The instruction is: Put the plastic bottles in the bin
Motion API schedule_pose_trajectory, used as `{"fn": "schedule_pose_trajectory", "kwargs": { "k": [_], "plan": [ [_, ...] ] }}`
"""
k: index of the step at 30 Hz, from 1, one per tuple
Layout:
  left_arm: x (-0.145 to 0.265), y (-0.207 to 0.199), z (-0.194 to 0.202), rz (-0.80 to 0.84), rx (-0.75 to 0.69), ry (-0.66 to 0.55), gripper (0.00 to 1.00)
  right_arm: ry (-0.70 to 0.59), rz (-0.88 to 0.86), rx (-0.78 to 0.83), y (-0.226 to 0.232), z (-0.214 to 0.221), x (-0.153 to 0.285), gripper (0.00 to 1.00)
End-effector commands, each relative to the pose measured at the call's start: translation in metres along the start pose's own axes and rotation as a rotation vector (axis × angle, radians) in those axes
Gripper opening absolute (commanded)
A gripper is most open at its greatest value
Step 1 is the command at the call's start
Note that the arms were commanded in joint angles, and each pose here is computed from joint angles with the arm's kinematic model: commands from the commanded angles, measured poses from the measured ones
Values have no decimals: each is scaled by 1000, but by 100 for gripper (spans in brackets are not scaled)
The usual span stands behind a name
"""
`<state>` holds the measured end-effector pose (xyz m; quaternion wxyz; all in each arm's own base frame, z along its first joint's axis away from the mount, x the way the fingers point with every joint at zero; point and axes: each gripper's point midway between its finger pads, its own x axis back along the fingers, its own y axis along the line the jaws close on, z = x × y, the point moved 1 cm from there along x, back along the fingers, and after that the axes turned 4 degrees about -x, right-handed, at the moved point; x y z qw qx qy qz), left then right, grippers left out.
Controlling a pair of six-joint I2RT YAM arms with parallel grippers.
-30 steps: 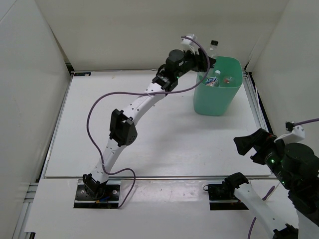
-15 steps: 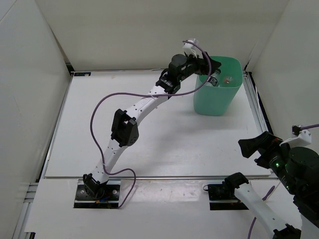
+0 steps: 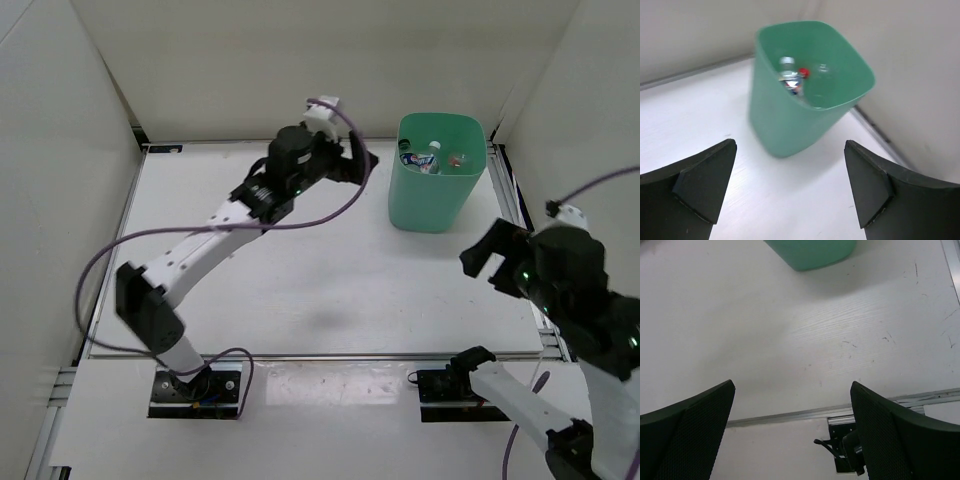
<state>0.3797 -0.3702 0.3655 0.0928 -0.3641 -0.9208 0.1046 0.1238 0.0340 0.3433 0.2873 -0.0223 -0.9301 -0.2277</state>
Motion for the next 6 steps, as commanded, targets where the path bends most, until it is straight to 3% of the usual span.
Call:
{"fn": "schedule_pose_trajectory", "kwargs": {
  "k": [1,4,6],
  "plan": [
    [56,46,13,-225,-126,66,100,128,-5,96,23,2,-26,100],
    [99,81,43,-387,-174,140,100,203,-45,169,31,14,-40,100],
    [130,106,56,-519,-192,164,100,178,-65,174,35,12,-47,100]
  ]
}}
